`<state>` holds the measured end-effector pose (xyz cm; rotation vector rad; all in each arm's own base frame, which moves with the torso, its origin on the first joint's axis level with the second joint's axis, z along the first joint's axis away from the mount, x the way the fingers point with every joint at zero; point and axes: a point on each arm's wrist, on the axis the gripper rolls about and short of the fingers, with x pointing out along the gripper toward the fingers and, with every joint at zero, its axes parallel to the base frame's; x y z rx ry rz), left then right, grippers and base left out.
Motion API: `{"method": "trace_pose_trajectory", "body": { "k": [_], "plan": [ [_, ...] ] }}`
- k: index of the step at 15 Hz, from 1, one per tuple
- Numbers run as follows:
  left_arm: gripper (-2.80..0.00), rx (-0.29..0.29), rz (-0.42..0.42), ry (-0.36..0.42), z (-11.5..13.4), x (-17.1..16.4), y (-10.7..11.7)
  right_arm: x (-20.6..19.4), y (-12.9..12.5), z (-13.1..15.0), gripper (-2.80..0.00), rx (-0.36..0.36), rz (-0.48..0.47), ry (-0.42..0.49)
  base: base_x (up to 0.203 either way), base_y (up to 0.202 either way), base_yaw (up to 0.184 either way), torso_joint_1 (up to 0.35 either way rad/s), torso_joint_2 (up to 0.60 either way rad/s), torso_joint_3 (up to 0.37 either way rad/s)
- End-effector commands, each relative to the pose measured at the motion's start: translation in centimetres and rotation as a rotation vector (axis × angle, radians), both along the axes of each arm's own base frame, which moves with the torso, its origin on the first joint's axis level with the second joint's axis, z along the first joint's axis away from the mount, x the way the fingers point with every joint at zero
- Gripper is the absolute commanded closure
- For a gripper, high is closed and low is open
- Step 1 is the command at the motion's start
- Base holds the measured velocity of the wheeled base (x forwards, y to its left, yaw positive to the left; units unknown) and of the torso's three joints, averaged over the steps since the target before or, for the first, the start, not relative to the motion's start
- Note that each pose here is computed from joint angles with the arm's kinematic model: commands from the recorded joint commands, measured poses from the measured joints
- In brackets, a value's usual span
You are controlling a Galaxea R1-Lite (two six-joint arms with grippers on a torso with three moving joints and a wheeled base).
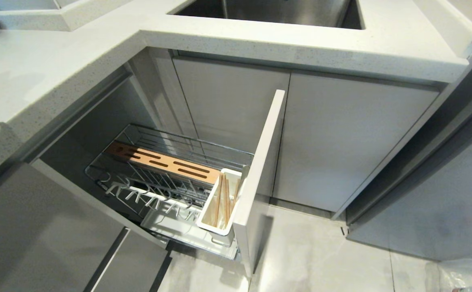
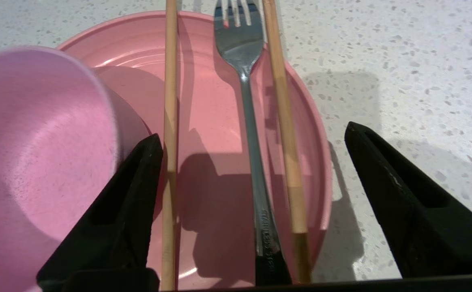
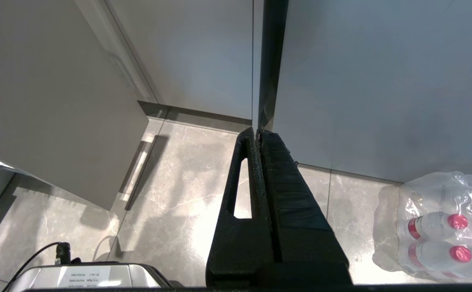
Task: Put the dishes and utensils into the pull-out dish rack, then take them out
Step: Close the cupboard
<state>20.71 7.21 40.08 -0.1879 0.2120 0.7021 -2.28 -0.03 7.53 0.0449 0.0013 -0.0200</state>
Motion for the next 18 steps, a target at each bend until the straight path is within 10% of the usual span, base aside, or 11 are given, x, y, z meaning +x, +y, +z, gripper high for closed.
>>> {"method": "trace_pose_trajectory", "body": {
  "k": [1, 18],
  "plan": [
    [-2.8, -0.001, -0.001, -0.003, 0.1, -0.2, -0.1, 0.0, 0.0, 0.0, 0.0, 0.0, 0.0, 0.001, 0.0, 0.0, 0.0, 0.0, 0.0, 0.0],
    [-2.8, -0.043, -0.026, -0.168, 2.2, -4.2, -2.1, 0.0, 0.0, 0.0, 0.0, 0.001, 0.0, 0.001, 0.0, 0.0, 0.0, 0.0, 0.0, 0.0]
  ]
}}
